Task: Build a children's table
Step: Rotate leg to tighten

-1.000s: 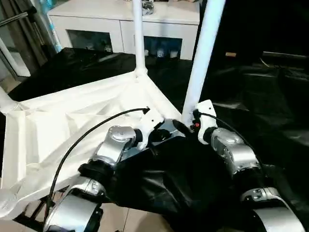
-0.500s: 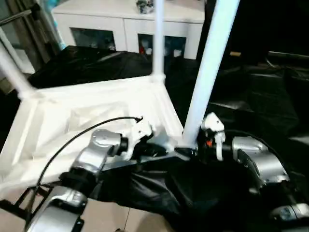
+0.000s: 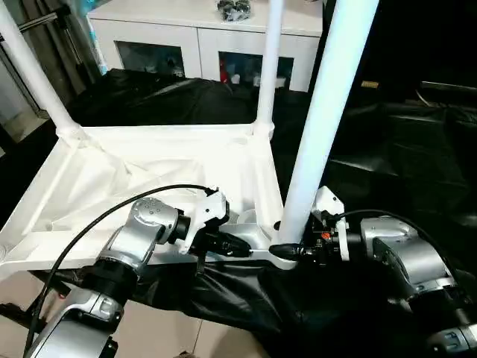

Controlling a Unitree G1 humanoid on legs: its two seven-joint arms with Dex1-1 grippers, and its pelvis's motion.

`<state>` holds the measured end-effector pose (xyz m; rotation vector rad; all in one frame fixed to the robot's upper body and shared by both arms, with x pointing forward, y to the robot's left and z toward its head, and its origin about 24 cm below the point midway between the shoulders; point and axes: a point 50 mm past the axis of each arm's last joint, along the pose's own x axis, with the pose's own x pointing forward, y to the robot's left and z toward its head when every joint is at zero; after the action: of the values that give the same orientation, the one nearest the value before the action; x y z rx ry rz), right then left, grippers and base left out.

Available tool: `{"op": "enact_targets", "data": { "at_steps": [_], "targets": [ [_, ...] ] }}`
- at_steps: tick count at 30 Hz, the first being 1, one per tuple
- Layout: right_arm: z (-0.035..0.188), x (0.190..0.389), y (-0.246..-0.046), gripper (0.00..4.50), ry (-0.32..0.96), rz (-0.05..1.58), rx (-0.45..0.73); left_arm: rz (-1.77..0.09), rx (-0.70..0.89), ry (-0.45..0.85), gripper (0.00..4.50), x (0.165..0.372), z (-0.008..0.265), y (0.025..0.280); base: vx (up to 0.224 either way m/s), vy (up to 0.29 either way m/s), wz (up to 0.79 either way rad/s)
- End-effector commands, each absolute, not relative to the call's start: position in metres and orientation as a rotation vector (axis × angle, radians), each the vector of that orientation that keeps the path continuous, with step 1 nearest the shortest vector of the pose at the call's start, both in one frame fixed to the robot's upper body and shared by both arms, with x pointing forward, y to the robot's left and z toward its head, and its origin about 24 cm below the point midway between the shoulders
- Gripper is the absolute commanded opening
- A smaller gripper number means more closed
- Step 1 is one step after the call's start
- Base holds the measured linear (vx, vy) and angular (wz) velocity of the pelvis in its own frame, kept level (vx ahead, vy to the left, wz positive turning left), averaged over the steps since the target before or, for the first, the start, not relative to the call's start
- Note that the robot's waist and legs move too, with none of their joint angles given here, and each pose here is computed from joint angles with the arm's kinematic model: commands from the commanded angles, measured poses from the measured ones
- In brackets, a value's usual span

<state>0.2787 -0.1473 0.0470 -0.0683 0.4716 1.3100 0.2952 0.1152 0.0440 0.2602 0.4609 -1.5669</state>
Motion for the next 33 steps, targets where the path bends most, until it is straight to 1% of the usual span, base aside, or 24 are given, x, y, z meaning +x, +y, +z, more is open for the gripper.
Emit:
{"op": "enact_targets", "data": {
  "at_steps": [1,2,5,6,7,8,9,10,12,13,14,15,16,19,20,21,22,24,25,27,28,30,31,33],
  "targets": [
    [0.040,0.266,-0.121,2.65,0.496,1.436,-0.037,-1.644,0.258,0.375,0.00,0.291,0.052,0.091,0.000,0.000,0.00],
    [0.040,0.266,-0.121,2.64,0.496,1.431,-0.033,-1.641,0.256,0.373,0.00,0.291,0.052,0.090,0.000,0.000,0.00],
    [0.034,0.276,-0.116,2.62,0.464,1.308,-0.038,-1.543,0.264,0.360,0.00,0.299,0.050,0.087,0.000,0.000,0.00],
    [0.028,0.286,-0.114,2.62,0.449,1.175,-0.062,-1.452,0.271,0.354,0.00,0.306,0.049,0.085,0.000,0.000,0.00],
    [0.028,0.286,-0.114,2.62,0.449,1.175,-0.062,-1.452,0.271,0.354,0.00,0.306,0.049,0.085,0.000,0.000,0.00],
    [0.021,0.299,-0.114,2.61,0.463,1.015,-0.084,-1.380,0.275,0.353,0.00,0.313,0.047,0.080,0.000,0.000,0.00],
    [0.017,0.304,-0.114,2.61,0.476,0.943,-0.095,-1.349,0.278,0.356,0.00,0.315,0.046,0.077,0.000,0.000,0.00],
    [0.016,0.306,-0.114,2.61,0.481,0.913,-0.099,-1.336,0.279,0.357,0.00,0.316,0.046,0.076,0.000,0.000,0.00],
    [0.011,0.314,-0.110,2.60,0.497,0.782,-0.060,-1.244,0.267,0.370,0.00,0.323,0.044,0.067,0.000,0.000,0.00],
    [0.011,0.314,-0.110,2.60,0.497,0.782,-0.060,-1.244,0.267,0.370,0.00,0.323,0.044,0.067,0.000,0.000,0.00],
    [0.006,0.318,-0.105,2.60,0.522,0.681,-0.009,-1.150,0.250,0.373,0.00,0.330,0.044,0.058,0.000,0.000,0.00],
    [0.004,0.321,-0.098,2.60,0.529,0.629,0.023,-1.096,0.233,0.366,0.00,0.333,0.045,0.050,0.000,0.000,0.00],
    [0.004,0.322,-0.095,2.60,0.531,0.606,0.036,-1.082,0.227,0.362,0.00,0.334,0.045,0.047,0.000,0.000,0.00],
    [0.003,0.323,-0.090,2.60,0.530,0.592,0.044,-1.071,0.217,0.355,0.00,0.335,0.047,0.041,0.000,0.000,0.00],
    [0.006,0.324,-0.082,2.60,0.505,0.612,0.032,-1.078,0.209,0.339,0.00,0.335,0.049,0.034,0.000,0.000,0.00],
    [0.009,0.325,-0.078,2.60,0.484,0.635,0.044,-1.100,0.203,0.328,0.00,0.334,0.050,0.031,0.000,0.000,0.00],
    [0.010,0.325,-0.078,2.95,0.478,0.644,0.051,-1.110,0.202,0.324,0.00,0.333,0.050,0.030,0.000,0.000,0.00],
    [0.013,0.325,-0.079,3.32,0.467,0.672,0.083,-1.137,0.206,0.318,0.00,0.332,0.050,0.030,0.000,0.000,0.00],
    [0.013,0.325,-0.079,3.32,0.466,0.675,0.085,-1.140,0.206,0.317,0.00,0.332,0.050,0.031,0.000,0.000,0.00],
    [0.018,0.324,-0.083,3.55,0.441,0.754,0.063,-1.189,0.223,0.322,0.00,0.329,0.049,0.037,0.000,0.000,0.00],
    [0.018,0.324,-0.083,3.68,0.441,0.754,0.063,-1.189,0.223,0.322,0.00,0.329,0.049,0.037,0.000,0.000,0.00],
    [0.020,0.323,-0.085,3.79,0.435,0.792,0.041,-1.217,0.229,0.324,0.00,0.328,0.048,0.039,0.000,0.000,0.00],
    [0.022,0.320,-0.090,3.88,0.426,0.861,0.010,-1.251,0.238,0.332,0.00,0.326,0.047,0.044,0.000,0.000,0.00],
    [0.023,0.320,-0.091,3.88,0.425,0.869,0.007,-1.255,0.239,0.334,0.00,0.325,0.047,0.045,0.000,0.000,0.00]
  ]
}}
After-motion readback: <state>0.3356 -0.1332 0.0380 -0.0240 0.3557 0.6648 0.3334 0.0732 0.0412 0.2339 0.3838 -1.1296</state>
